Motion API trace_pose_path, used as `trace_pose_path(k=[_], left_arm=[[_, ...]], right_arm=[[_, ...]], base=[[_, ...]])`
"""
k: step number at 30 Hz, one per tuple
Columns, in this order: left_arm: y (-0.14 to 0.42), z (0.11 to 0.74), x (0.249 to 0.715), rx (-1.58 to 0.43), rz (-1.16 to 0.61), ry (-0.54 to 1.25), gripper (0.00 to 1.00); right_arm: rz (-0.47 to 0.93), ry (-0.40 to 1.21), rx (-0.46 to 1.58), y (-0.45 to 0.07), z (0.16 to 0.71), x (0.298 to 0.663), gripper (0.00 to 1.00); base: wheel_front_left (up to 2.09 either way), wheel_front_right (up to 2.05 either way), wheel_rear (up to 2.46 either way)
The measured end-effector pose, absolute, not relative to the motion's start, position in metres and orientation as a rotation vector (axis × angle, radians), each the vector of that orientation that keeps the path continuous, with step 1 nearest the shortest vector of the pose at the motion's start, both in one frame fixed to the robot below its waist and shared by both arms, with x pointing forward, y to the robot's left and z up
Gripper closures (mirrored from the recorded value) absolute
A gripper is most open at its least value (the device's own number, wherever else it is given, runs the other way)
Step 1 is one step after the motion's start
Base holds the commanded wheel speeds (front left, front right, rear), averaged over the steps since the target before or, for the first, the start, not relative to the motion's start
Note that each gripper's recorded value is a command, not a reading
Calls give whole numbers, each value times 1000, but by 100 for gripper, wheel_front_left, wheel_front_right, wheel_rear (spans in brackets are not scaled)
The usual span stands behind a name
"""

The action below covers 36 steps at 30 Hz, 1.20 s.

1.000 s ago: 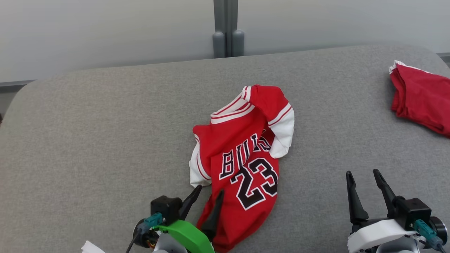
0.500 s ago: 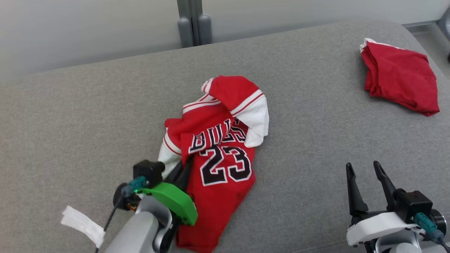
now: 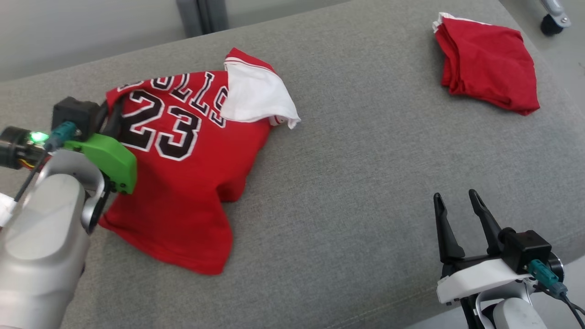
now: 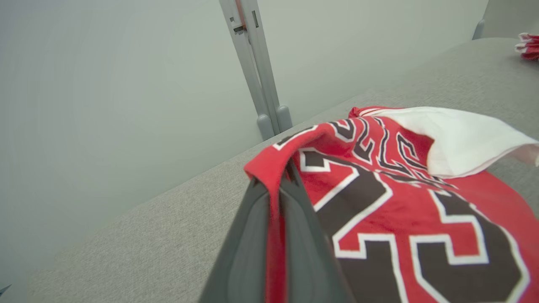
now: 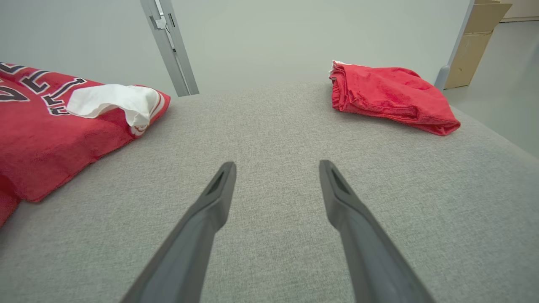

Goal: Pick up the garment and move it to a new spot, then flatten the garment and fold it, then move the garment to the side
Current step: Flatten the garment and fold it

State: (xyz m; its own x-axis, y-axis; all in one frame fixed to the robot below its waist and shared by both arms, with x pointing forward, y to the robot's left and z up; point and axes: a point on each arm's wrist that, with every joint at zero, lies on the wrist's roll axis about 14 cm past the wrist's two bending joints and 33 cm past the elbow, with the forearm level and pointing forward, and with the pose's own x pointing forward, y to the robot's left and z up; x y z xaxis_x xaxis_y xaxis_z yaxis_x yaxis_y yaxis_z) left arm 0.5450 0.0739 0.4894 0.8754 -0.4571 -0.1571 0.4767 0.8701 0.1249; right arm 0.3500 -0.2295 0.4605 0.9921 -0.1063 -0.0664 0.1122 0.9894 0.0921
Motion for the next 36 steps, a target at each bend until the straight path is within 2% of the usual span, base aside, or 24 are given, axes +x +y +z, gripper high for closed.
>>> trace_pose_path(k=[6, 9, 10, 12, 13, 14, 18, 24, 28, 36], left_arm=[[87, 473, 581, 310, -471, 104, 100], [101, 466, 595, 356, -406, 89, 100], [103, 466, 599, 378, -394, 80, 75], [105, 462, 601, 385, -387, 85, 50], [103, 461, 600, 382, -389, 86, 3], [101, 462, 600, 373, -389, 78, 0], [104, 478, 596, 299, -342, 32, 0], [121, 492, 566, 165, -246, -12, 0], [132, 485, 525, 100, -198, -2, 0], [86, 443, 417, -9, -351, 121, 0]], right_arm=[[-155, 112, 83, -242, 447, 342, 0], [-168, 136, 78, -245, 440, 340, 0], [-169, 142, 77, -245, 439, 340, 0], [-170, 149, 75, -246, 437, 340, 0], [-165, 149, 74, -245, 436, 342, 0], [-160, 147, 74, -243, 437, 344, 0], [-133, 139, 79, -236, 437, 352, 0], [-106, 110, 90, -229, 444, 361, 0], [-93, 100, 103, -224, 447, 358, 0], [-47, 72, 123, -209, 455, 354, 0]], base=[[0, 0, 0], [0, 0, 0], [0, 0, 0], [0, 0, 0], [0, 0, 0], [0, 0, 0], [0, 0, 0], [0, 0, 0], [0, 0, 0], [0, 0, 0]])
